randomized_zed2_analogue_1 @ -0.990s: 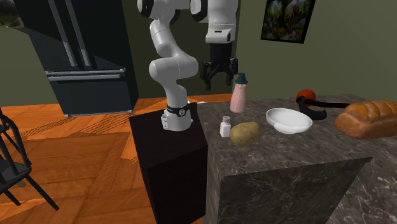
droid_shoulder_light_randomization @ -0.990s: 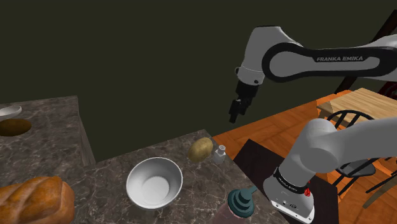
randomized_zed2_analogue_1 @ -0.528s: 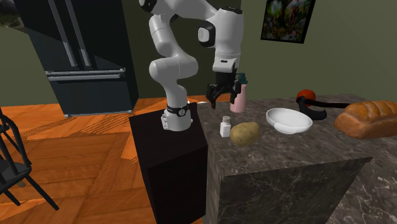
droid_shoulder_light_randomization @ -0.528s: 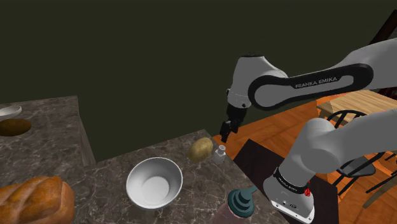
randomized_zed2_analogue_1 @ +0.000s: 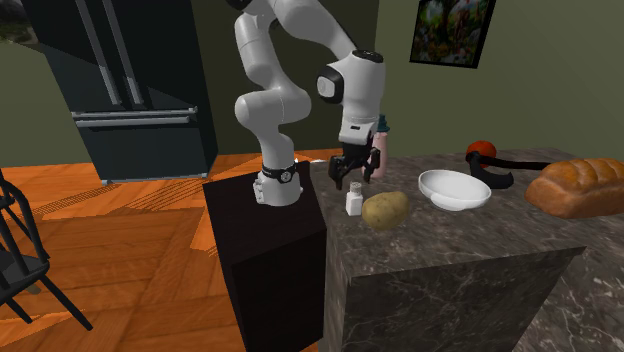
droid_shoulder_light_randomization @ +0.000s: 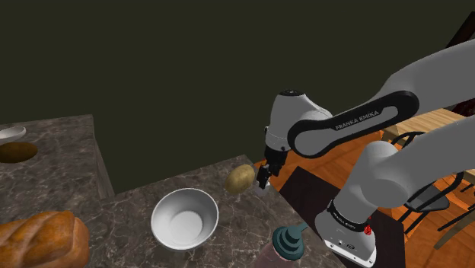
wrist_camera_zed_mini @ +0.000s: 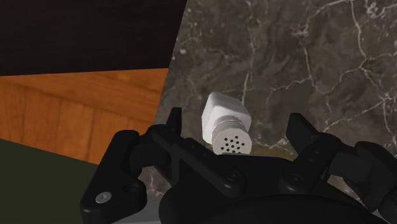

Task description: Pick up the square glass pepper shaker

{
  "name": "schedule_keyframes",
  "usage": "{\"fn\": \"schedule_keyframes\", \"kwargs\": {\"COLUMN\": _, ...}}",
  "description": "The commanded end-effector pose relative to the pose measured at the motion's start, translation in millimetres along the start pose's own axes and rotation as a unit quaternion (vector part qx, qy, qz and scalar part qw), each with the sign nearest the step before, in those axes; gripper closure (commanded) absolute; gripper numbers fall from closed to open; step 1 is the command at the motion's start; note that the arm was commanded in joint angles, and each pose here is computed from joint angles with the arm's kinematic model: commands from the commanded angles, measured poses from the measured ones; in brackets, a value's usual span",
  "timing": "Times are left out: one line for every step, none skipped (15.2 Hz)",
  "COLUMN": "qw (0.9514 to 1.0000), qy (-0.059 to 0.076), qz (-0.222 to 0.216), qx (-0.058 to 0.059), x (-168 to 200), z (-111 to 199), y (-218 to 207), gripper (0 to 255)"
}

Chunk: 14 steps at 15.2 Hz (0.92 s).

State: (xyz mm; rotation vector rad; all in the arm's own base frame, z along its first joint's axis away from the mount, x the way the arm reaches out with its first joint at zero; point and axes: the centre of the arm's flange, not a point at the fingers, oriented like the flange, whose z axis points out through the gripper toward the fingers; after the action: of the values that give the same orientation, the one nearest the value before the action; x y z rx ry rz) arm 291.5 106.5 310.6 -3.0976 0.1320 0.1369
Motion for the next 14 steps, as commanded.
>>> {"fn": "schedule_keyframes", "kwargs": {"qw": 1.0, "qy": 0.0, "qz": 0.0, "qx": 0.0, "x": 0, "z": 10, "y": 0, "gripper": 0}}
{"fn": "schedule_keyframes", "kwargs": {"qw": 1.0, "qy": 0.0, "qz": 0.0, "qx": 0.0, "x": 1, "z": 16, "y": 0, "gripper": 0}}
{"fn": "schedule_keyframes", "kwargs": {"qw": 1.0, "qy": 0.0, "qz": 0.0, "qx": 0.0, "x": 2, "z": 24, "y": 0, "gripper": 0}}
{"fn": "schedule_keyframes", "kwargs": {"qw": 1.0, "qy": 0.0, "qz": 0.0, "qx": 0.0, "x": 2, "z": 24, "y": 0, "gripper": 0}}
{"fn": "schedule_keyframes", "kwargs": {"qw": 1.0, "qy": 0.0, "qz": 0.0, "qx": 0.0, "x": 2, "z": 24, "y": 0, "gripper": 0}}
{"fn": "schedule_keyframes", "kwargs": {"qw": 1.0, "qy": 0.0, "qz": 0.0, "qx": 0.0, "x": 2, "z": 24, "y": 1, "gripper": 255}}
{"fn": "schedule_keyframes", "kwargs": {"qw": 1.0, "qy": 0.0, "qz": 0.0, "qx": 0.0, "x": 2, "z": 23, "y": 1, "gripper": 255}}
{"fn": "schedule_keyframes", "kwargs": {"qw": 1.0, "qy": 0.0, "qz": 0.0, "qx": 0.0, "x": 1, "z": 24, "y": 1, "gripper": 255}}
{"fn": "schedule_keyframes", "kwargs": {"qw": 1.0, "qy": 0.0, "qz": 0.0, "qx": 0.0, "x": 1, "z": 24, "y": 1, "gripper": 255}}
{"fn": "schedule_keyframes", "kwargs": {"qw": 1.0, "qy": 0.0, "qz": 0.0, "qx": 0.0, "x": 1, "z": 24, "y": 1, "gripper": 255}}
{"fn": "schedule_keyframes", "kwargs": {"qw": 1.0, "qy": 0.0, "qz": 0.0, "qx": 0.0, "x": 2, "z": 24, "y": 1, "gripper": 255}}
{"fn": "schedule_keyframes", "kwargs": {"qw": 1.0, "qy": 0.0, "qz": 0.0, "qx": 0.0, "x": 2, "z": 24, "y": 0, "gripper": 255}}
{"fn": "schedule_keyframes", "kwargs": {"qw": 1.0, "qy": 0.0, "qz": 0.0, "qx": 0.0, "x": 2, "z": 24, "y": 1, "gripper": 255}}
{"fn": "schedule_keyframes", "kwargs": {"qw": 1.0, "qy": 0.0, "qz": 0.0, "qx": 0.0, "x": 2, "z": 24, "y": 1, "gripper": 255}}
